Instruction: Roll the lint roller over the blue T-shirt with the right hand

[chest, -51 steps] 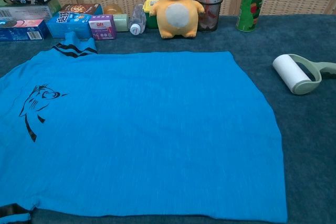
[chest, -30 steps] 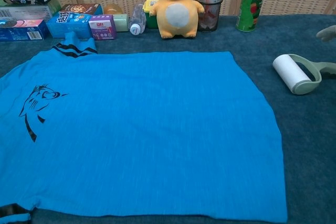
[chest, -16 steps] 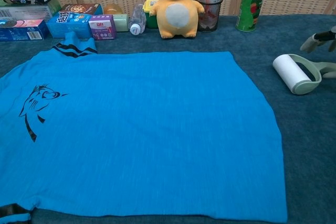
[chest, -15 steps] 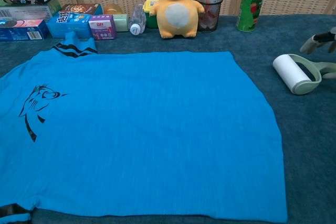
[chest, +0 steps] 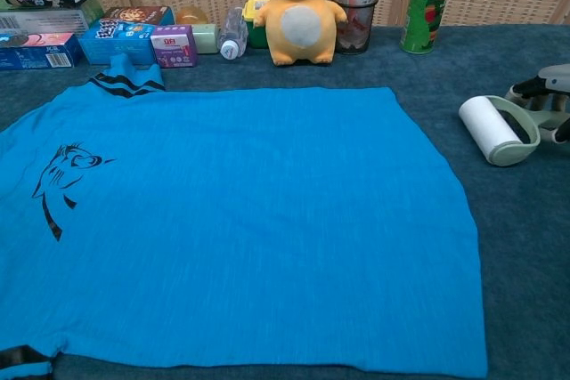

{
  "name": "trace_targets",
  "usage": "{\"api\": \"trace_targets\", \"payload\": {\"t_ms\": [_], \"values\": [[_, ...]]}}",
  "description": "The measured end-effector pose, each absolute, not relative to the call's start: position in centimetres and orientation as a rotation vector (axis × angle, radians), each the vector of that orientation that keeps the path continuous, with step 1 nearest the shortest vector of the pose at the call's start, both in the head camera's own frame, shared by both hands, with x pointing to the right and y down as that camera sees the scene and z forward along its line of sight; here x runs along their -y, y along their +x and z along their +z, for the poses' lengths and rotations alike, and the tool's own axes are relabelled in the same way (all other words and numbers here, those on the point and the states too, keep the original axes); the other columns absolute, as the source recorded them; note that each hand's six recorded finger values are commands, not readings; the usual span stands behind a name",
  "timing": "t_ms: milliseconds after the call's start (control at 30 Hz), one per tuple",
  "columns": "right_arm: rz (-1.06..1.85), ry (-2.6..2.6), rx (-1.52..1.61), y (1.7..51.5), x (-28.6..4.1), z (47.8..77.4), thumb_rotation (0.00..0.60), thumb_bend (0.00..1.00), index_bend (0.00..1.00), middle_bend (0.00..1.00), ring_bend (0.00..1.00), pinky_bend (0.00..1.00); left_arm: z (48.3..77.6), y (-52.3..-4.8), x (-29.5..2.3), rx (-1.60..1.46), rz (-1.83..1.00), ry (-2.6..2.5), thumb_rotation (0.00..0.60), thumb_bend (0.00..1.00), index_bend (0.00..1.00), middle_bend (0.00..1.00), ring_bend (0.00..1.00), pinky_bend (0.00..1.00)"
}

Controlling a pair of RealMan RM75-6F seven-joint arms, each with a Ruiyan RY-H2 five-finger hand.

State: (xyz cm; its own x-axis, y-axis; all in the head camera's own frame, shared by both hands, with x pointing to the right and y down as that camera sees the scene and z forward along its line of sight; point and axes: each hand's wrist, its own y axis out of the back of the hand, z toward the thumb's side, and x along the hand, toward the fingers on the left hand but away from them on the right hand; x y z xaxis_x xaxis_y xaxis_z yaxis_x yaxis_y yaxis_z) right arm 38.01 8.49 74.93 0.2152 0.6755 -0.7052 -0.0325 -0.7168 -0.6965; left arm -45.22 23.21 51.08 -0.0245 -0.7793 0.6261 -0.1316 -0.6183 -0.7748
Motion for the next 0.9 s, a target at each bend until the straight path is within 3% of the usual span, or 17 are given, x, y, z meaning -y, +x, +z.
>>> {"api": "trace_targets", "payload": {"t_ms": [133, 200, 467, 900], "values": [[1.542, -1.909, 0.589, 37.6, -8.8, 75.4, 0.600, 0.93, 0.44, 0.57, 0.60, 0.70, 51.1, -45.3, -23.1, -0.954, -1.691, -1.756, 0.600, 0.11, 0.00, 0.00, 0.00, 0.00], [1.536, -1.912, 0.585, 37.4, -8.9, 75.5, 0.600, 1.00, 0.49, 0.62, 0.66, 0.77, 51.1, -45.3, -23.1, -0.953, -1.692, -1.757, 0.600, 0.11, 0.00, 0.00, 0.00, 0.00], [1.498, -1.918, 0.610, 37.2, -9.2, 75.1, 0.600, 1.00, 0.56, 0.70, 0.76, 0.93, 51.0, -45.3, -23.2, -0.959, -1.687, -1.759, 0.600, 0.11, 0.00, 0.00, 0.00, 0.00], [1.470, -1.979, 0.584, 34.3, -7.9, 72.8, 0.600, 1.00, 0.55, 0.71, 0.83, 1.00, 51.0, -45.0, -23.3, -0.947, -1.682, -1.770, 0.600, 0.11, 0.00, 0.00, 0.00, 0.00]]}}
